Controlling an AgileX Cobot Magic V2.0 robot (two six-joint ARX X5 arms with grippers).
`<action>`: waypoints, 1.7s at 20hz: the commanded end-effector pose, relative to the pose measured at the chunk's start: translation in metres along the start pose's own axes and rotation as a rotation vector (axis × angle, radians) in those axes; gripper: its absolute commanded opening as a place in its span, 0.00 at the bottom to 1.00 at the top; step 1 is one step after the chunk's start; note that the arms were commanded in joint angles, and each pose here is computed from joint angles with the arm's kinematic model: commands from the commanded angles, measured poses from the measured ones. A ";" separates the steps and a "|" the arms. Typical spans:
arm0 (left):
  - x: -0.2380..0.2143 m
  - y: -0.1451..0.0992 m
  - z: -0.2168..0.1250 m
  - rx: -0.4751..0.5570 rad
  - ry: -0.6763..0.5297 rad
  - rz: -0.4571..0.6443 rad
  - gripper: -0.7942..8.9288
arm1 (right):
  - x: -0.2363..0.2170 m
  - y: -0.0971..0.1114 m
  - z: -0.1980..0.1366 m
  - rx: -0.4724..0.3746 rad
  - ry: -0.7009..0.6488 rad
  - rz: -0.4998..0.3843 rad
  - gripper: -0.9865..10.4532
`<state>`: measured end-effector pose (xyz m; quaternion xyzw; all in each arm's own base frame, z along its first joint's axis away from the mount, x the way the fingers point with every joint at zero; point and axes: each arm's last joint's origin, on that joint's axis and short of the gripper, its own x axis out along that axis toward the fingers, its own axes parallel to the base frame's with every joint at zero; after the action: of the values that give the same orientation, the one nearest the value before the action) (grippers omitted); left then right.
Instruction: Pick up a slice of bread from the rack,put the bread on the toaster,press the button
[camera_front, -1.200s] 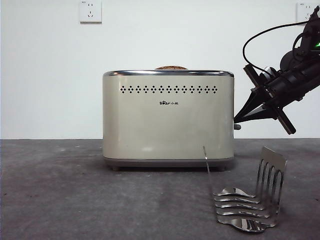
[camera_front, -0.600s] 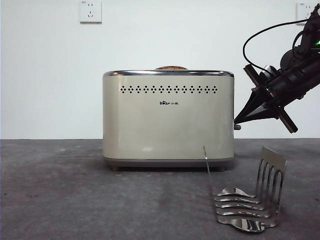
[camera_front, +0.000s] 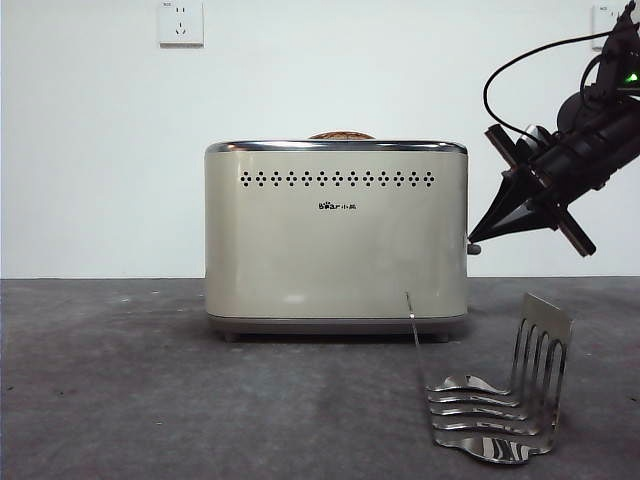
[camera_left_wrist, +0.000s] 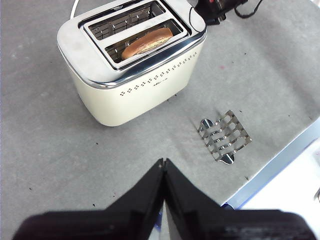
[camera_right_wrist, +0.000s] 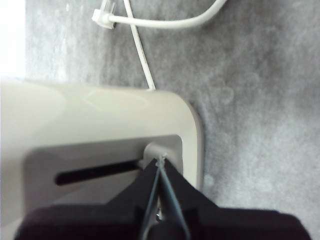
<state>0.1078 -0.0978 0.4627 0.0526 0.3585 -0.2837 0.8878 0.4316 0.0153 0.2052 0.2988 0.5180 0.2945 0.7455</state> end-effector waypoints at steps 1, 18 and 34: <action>0.001 0.000 -0.001 -0.009 0.001 0.002 0.07 | 0.000 0.002 0.006 -0.016 0.004 -0.004 0.08; 0.001 0.001 0.000 -0.008 -0.008 0.050 0.07 | -0.157 0.170 -0.048 -0.357 -0.277 -0.114 0.08; 0.010 0.000 0.003 -0.006 0.017 0.055 0.08 | -0.237 0.236 -0.160 -0.408 -0.395 -0.210 0.09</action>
<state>0.1145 -0.1021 0.4599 0.0644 0.3622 -0.2606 0.8926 0.1778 0.0137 0.4800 0.1415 0.3180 0.2520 0.9030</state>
